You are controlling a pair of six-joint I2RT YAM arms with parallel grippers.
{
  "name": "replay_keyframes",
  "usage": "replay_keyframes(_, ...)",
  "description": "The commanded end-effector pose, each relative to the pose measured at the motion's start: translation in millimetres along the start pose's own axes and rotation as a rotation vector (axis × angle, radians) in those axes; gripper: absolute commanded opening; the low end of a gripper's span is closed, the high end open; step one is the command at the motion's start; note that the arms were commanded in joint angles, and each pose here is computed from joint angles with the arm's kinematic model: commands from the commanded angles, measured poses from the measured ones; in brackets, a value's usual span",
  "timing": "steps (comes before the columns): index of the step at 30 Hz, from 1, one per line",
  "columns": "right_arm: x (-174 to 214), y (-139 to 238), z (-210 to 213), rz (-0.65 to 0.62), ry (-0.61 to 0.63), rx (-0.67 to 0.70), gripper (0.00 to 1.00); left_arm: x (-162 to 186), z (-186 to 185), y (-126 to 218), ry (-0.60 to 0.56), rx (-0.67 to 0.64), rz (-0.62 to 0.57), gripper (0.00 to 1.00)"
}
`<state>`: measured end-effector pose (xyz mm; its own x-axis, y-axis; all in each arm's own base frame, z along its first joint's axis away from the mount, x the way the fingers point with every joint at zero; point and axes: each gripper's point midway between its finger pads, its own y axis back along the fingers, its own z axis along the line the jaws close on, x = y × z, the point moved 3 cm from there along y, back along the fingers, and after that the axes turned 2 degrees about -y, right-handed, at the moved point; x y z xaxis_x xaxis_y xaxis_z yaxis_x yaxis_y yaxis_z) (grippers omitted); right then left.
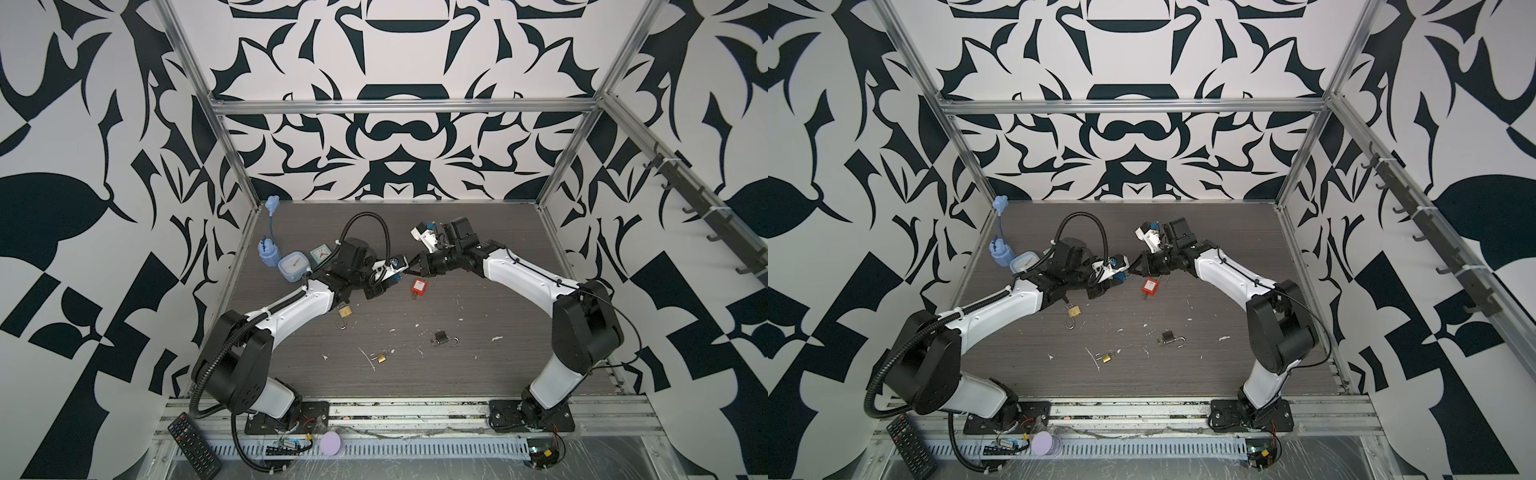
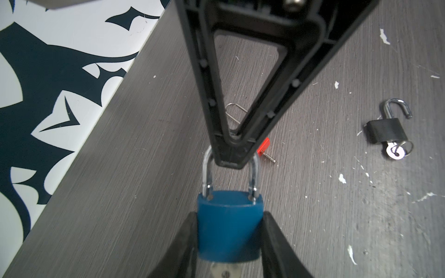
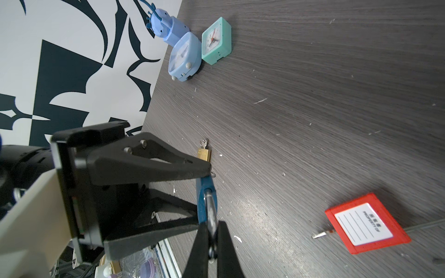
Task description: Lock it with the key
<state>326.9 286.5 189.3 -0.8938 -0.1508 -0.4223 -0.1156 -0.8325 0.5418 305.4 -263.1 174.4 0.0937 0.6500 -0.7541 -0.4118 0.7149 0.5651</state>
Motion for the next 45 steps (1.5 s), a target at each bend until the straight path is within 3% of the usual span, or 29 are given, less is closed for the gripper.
replay_keyframes(1, 54.9, -39.2, 12.1, 0.197, -0.008, -0.084, 0.00, -132.9, 38.0, 45.2, -0.204, -0.136, -0.489, 0.00)
replay_keyframes(33, 92.3, -68.5, 3.0, 0.305, -0.052, -0.128, 0.00, -145.8, 51.4, 58.3, -0.187, -0.244, -0.575, 0.00)
replay_keyframes(45, 84.0, -64.1, 9.2, 0.267, -0.016, -0.121, 0.00, -138.7, 51.5, 55.8, -0.188, -0.236, -0.542, 0.00)
